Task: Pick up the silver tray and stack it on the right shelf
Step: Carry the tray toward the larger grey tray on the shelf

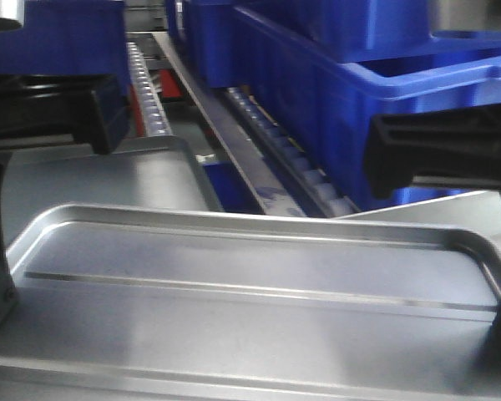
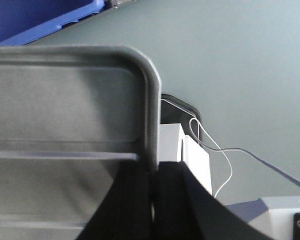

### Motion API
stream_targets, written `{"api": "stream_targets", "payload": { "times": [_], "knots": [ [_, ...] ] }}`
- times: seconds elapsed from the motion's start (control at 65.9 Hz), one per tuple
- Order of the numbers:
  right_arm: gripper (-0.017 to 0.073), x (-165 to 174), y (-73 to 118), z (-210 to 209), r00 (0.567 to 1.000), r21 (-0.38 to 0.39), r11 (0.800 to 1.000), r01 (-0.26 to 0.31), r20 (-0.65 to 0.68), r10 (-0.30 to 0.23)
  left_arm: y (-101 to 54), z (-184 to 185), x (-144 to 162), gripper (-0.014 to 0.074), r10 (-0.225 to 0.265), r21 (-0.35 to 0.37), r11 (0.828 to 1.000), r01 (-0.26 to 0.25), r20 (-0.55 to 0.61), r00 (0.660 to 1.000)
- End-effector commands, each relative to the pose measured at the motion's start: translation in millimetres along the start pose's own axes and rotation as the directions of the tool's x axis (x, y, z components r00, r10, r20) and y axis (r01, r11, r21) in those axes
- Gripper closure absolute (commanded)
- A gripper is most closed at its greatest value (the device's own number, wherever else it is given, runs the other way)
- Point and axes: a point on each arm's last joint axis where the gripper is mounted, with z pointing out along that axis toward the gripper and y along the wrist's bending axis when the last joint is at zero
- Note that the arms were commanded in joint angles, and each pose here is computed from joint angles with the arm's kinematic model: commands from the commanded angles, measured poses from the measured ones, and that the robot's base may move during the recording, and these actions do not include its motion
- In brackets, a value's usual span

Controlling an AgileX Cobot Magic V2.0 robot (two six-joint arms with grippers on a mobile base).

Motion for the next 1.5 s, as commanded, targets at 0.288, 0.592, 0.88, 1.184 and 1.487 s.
{"api": "stream_targets", "payload": {
  "times": [0.288, 0.592, 0.88, 1.184, 1.487],
  "knots": [
    [0.0507, -1.8, -19.5, -9.5, 1.000, 0.178, 0.984, 0.019, 0.005, -0.020, 23.6, -13.9, 3.9, 0.0694, -0.004, -0.203, 0.979, -0.005, -0.040, 0.999],
    [0.0507, -1.8, -19.5, -9.5, 1.000, 0.178, 0.984, 0.019, 0.005, -0.020, 23.6, -13.9, 3.9, 0.0694, -0.004, -0.203, 0.979, -0.005, -0.040, 0.999],
    [0.0507, -1.8, -19.5, -9.5, 1.000, 0.178, 0.984, 0.019, 0.005, -0.020, 23.6, -13.9, 3.9, 0.0694, -0.004, -0.203, 0.979, -0.005, -0.040, 0.999],
    [0.0507, -1.8, -19.5, -9.5, 1.000, 0.178, 0.984, 0.019, 0.005, -0.020, 23.6, -13.9, 3.9, 0.0694, -0.004, -0.203, 0.979, -0.005, -0.040, 0.999],
    [0.0507, -2.0, -18.9, -9.4, 1.000, 0.172, 0.985, 0.019, 0.007, -0.021, 23.1, -13.8, 3.8, 0.0694, -0.006, -0.197, 0.980, -0.002, -0.038, 0.999]
  ]
}}
